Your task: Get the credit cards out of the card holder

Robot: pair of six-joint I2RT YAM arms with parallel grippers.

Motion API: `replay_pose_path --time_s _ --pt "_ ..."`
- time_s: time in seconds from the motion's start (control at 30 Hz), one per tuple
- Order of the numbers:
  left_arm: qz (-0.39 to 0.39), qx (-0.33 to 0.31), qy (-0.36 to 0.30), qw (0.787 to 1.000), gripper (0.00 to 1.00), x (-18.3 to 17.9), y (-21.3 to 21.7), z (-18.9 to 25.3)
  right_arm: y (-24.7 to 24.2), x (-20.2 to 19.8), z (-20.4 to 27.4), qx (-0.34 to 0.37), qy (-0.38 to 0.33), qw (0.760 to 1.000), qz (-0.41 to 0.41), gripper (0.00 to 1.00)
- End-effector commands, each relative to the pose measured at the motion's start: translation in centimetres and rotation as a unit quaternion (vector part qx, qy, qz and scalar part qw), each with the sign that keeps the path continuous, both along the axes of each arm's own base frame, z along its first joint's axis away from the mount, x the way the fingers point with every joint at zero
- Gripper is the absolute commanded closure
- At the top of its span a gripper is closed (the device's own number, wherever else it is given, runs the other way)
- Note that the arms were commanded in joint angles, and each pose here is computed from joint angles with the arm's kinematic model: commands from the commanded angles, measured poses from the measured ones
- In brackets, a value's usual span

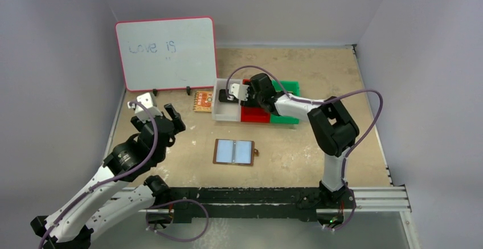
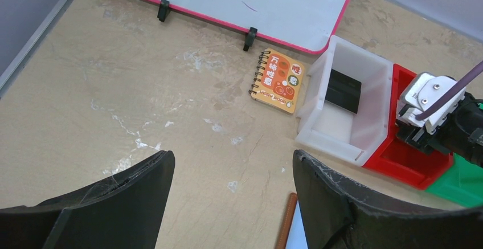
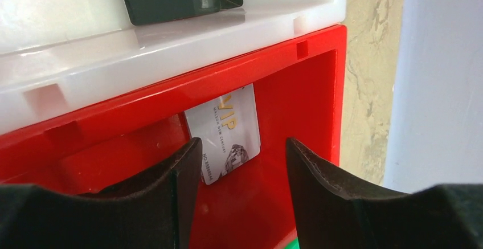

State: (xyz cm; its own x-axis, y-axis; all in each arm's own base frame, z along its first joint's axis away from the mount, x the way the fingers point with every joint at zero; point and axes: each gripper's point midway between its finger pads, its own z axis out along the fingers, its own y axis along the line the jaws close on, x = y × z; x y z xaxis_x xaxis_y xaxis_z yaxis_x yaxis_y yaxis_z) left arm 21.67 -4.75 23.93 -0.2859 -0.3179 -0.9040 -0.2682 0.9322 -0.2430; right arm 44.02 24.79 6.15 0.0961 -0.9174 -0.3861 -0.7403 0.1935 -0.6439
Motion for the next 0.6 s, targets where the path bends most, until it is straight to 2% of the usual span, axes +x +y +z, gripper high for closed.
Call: replay_pose_path --time_s 0.0,0.17,0.33,0.4,0.57 --pt "0.007 -0.002 -0.006 1.000 0.24 0.3 0.0 0.4 0.9 0.2 4.2 0.052 -0.019 0.998 0.002 0.41" --pt "0.008 0.000 -0.005 1.000 0.24 0.3 0.0 0.3 1.5 0.3 8.2 0.112 -0.052 0.992 -0.009 0.40" --pt "0.010 0.002 -0.004 1.000 0.24 0.4 0.1 0.3 1.0 -0.2 14.2 0.210 -0.103 0.971 -0.055 0.37" --pt "0.012 0.004 -0.003 1.000 0.24 0.4 0.1 0.2 0.2 -0.8 16.3 0.257 -0.120 0.956 -0.080 0.35" --pt "0.017 0.010 0.000 1.000 0.24 0.5 0.2 0.0 -2.3 -3.6 20.2 0.387 -0.144 0.899 -0.145 0.24"
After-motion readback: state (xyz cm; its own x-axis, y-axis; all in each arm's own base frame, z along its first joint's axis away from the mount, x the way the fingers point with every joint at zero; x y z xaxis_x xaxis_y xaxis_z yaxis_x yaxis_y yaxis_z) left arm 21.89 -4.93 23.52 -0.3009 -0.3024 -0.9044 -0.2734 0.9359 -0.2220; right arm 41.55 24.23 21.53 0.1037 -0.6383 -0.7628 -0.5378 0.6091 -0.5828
